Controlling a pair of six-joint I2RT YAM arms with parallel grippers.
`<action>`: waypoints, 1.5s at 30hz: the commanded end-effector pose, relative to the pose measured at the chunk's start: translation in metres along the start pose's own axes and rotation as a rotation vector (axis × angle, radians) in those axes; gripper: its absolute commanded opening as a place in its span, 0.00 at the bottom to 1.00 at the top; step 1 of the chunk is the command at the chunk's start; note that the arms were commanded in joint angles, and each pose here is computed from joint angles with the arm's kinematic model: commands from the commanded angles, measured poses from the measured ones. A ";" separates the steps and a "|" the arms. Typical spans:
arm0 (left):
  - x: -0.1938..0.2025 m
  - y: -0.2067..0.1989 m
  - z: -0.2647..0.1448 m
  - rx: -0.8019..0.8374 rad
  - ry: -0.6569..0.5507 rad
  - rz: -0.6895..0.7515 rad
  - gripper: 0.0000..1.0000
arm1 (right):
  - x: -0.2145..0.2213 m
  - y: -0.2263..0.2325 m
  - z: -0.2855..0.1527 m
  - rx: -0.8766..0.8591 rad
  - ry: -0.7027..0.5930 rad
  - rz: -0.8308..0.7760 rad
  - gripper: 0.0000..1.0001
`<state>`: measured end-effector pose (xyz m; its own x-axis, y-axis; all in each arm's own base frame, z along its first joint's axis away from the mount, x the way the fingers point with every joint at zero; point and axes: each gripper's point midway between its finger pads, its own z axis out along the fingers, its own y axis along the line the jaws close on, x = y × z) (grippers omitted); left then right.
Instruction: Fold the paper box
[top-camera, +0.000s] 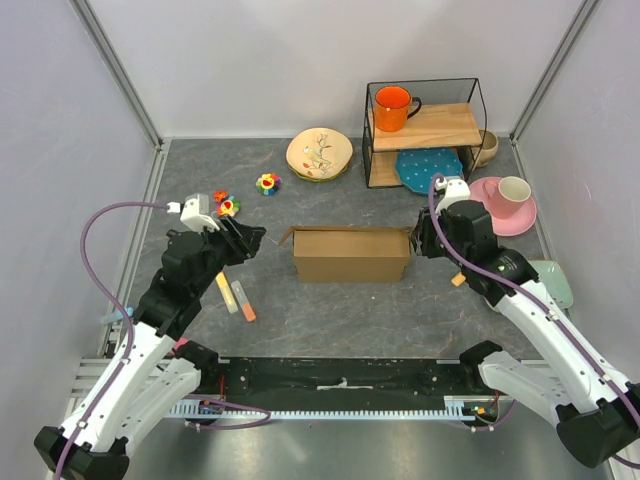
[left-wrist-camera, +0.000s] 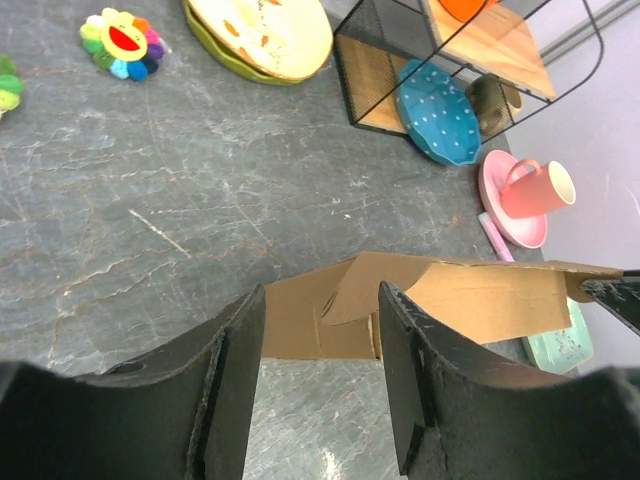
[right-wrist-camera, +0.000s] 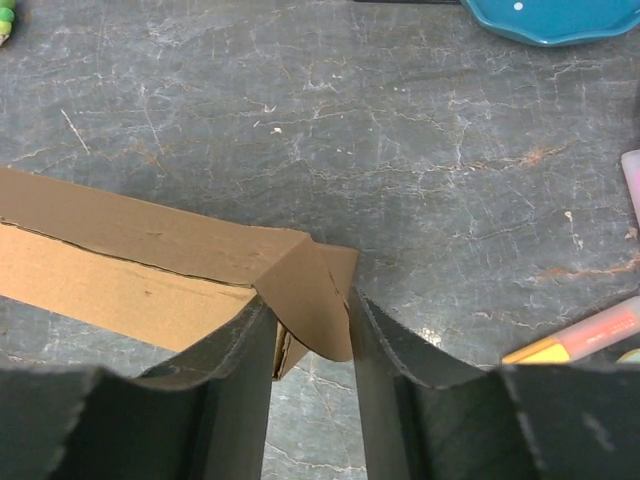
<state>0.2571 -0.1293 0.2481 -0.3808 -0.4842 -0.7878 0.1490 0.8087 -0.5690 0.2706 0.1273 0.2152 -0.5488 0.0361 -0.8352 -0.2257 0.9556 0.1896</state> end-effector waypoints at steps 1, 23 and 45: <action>-0.007 -0.017 0.001 0.094 -0.023 0.061 0.56 | -0.004 0.005 0.006 -0.011 -0.027 0.010 0.38; 0.012 -0.048 0.003 0.305 0.105 0.284 0.63 | 0.002 0.008 0.004 -0.027 -0.024 -0.001 0.36; 0.028 -0.040 0.033 0.346 0.206 0.548 0.50 | -0.002 0.015 0.008 -0.050 -0.019 0.007 0.36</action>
<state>0.2660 -0.1779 0.2197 -0.4061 0.0456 -0.9127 0.5800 0.7846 -0.2189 0.2703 0.1375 0.2050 -0.5580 0.0280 -0.8294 -0.2494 0.9476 0.1997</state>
